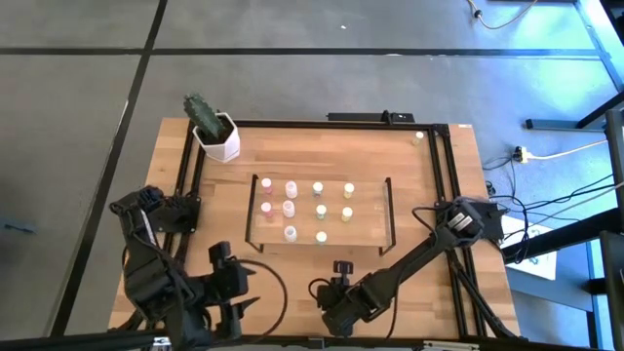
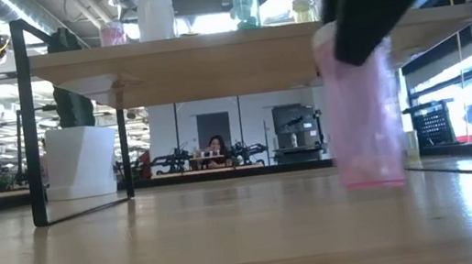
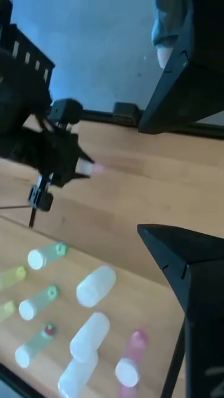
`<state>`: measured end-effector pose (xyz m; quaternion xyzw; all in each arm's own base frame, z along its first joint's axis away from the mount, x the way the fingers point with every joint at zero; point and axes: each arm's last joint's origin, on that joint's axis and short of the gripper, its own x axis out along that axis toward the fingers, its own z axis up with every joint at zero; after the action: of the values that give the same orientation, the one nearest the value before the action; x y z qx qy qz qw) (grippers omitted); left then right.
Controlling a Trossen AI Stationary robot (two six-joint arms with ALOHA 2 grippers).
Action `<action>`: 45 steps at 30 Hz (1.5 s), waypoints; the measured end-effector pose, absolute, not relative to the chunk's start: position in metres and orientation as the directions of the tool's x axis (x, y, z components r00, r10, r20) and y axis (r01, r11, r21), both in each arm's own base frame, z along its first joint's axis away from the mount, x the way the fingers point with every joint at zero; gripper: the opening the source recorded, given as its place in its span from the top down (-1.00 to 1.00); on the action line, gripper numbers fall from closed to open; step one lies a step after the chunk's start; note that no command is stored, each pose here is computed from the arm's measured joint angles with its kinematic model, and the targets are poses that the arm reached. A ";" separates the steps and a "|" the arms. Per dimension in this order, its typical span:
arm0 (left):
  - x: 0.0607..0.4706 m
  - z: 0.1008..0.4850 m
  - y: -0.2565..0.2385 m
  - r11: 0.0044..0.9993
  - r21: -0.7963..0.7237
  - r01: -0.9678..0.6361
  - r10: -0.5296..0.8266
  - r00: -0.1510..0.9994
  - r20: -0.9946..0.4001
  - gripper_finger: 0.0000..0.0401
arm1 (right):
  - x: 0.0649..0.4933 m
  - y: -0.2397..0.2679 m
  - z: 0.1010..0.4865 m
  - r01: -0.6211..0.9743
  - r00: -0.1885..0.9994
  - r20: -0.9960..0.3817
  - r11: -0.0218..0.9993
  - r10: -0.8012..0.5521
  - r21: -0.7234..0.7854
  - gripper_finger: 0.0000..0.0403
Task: Pick and place medicine bottles onto shelf by color
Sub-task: Put the pink pill bottle on the shelf aligned with the other pink pill bottles
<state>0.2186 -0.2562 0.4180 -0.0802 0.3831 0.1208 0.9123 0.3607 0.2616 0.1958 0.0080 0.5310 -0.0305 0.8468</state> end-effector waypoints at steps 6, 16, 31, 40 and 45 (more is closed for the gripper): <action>0.212 0.418 -0.261 0.962 -0.053 -0.268 0.153 0.690 -0.708 -0.21 | 0.367 0.255 0.196 0.083 0.448 -0.893 0.997 -0.047 -0.011 0.38; 0.212 0.419 -0.261 0.962 -0.039 -0.269 0.168 0.702 -0.692 -0.21 | 0.372 0.259 0.194 0.076 0.507 -0.862 0.996 -0.004 0.040 0.38; 0.212 0.419 -0.261 0.962 -0.038 -0.269 0.169 0.702 -0.692 -0.21 | 0.366 0.252 0.189 0.029 0.447 -0.890 0.996 -0.090 -0.086 0.38; 0.212 0.419 -0.261 0.963 -0.038 -0.268 0.168 0.702 -0.692 -0.21 | 0.365 0.252 0.186 0.022 0.439 -0.893 0.994 -0.102 -0.103 0.38; 0.212 0.419 -0.261 0.962 -0.038 -0.269 0.169 0.702 -0.692 -0.21 | 0.365 0.252 0.186 0.029 0.430 -0.898 0.996 -0.088 -0.084 0.37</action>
<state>0.2122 -0.2611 0.4187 -0.0681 0.3676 0.1190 0.9198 0.3652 0.2523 0.1858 -0.0280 0.5327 -0.0347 0.8451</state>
